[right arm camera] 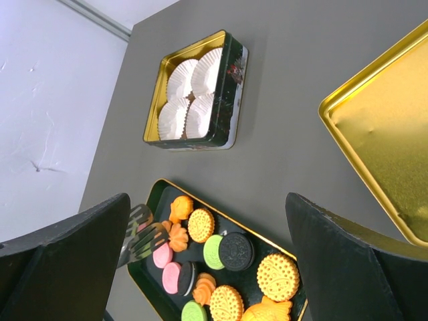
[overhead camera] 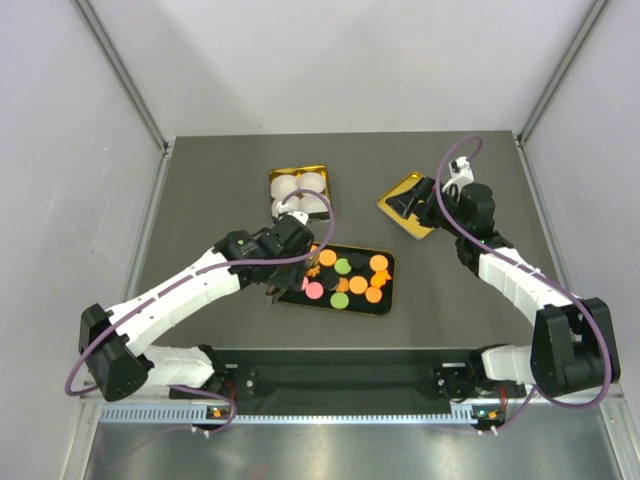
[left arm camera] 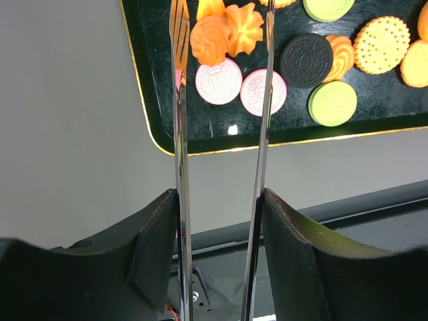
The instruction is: Pack the cookies
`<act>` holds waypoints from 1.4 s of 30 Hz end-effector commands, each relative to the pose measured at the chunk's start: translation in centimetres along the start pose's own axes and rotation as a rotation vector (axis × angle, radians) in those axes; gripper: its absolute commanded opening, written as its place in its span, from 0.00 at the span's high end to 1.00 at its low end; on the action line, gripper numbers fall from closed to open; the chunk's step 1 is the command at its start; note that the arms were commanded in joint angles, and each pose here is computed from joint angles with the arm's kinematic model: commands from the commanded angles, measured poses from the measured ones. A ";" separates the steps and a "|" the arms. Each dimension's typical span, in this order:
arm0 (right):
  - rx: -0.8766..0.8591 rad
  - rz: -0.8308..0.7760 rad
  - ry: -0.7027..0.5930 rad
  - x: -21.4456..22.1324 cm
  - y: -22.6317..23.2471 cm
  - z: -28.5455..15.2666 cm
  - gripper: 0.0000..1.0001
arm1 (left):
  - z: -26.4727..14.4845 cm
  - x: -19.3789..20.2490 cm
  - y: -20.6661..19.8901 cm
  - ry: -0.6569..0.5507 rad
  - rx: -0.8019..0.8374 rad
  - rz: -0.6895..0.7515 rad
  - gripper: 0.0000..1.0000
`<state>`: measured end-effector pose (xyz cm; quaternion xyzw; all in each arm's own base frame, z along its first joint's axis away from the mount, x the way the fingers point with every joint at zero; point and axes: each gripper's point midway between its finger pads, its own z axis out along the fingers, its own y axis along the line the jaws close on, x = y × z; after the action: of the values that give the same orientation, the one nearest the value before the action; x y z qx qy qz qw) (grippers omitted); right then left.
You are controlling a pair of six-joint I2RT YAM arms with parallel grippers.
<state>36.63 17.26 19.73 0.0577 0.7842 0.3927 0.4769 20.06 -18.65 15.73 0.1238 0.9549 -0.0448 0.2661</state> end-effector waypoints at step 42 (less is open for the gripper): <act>-0.063 -0.035 -0.033 -1.5 2.2 0.3 0.00 | 1.5 2.1 1.5 0.033 -0.071 -0.016 0.50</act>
<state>36.55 17.49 19.55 0.0560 0.7857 0.3946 0.4732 19.30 -17.15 13.39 0.1143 0.9621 -0.0127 0.2473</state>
